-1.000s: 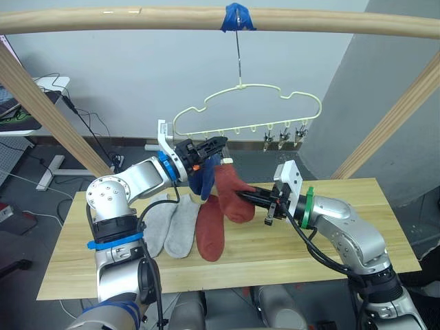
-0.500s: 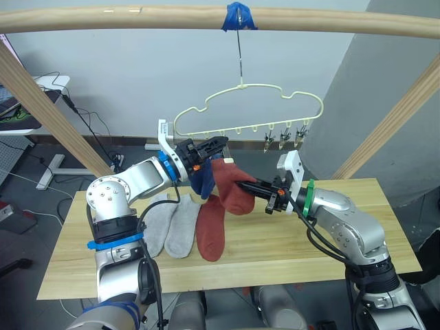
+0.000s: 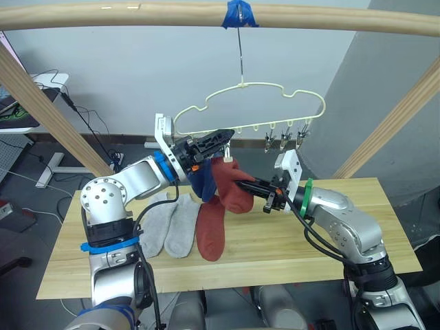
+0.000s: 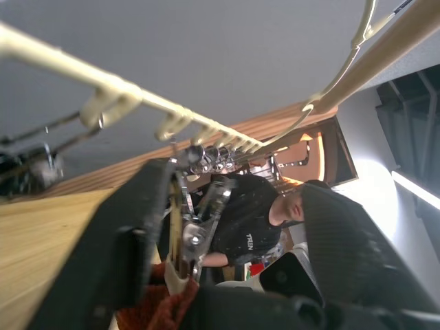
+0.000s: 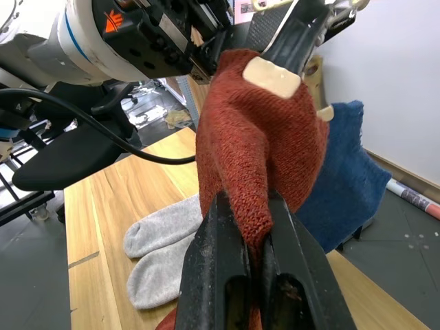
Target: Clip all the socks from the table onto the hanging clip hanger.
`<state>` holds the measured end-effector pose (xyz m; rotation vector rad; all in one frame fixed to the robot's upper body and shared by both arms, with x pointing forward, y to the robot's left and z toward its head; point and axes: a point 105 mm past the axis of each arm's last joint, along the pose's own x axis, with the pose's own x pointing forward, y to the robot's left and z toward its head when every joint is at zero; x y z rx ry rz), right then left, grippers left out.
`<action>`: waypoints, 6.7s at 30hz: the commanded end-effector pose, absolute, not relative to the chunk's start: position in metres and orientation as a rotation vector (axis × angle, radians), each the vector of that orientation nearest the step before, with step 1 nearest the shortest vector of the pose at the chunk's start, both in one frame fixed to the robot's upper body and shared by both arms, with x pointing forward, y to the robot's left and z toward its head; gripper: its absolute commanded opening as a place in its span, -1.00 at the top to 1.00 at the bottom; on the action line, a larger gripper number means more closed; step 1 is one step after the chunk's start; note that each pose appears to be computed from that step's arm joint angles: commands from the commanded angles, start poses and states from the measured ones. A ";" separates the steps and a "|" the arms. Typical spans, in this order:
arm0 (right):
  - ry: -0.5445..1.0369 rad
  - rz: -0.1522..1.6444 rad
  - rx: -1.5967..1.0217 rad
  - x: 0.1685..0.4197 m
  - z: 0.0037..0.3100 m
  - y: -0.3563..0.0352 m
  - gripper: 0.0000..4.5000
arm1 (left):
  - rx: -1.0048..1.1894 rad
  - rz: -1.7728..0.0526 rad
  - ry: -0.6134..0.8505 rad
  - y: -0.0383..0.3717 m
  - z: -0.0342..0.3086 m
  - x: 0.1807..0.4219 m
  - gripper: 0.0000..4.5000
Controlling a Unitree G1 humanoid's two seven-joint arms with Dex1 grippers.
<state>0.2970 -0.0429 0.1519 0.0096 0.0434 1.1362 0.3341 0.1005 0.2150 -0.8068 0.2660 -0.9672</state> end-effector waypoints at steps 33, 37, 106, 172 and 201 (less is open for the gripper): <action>-0.117 0.480 -0.003 0.333 0.182 -0.092 -0.90 | 0.044 -1.002 -0.043 0.130 0.192 0.275 -1.00; -0.144 0.481 0.021 0.338 0.187 -0.074 -0.41 | 0.068 -1.021 -0.155 0.130 0.199 0.269 -1.00; -0.272 0.398 0.084 0.379 0.216 -0.061 -0.41 | 0.040 -1.035 -0.299 0.118 0.223 0.265 -1.00; -0.167 0.482 0.063 0.369 0.219 -0.083 1.00 | 0.518 -1.076 0.381 0.109 -0.009 0.316 0.99; 0.266 0.806 0.482 0.337 0.218 -0.083 1.00 | 0.605 -1.019 -0.413 0.067 0.135 0.320 0.99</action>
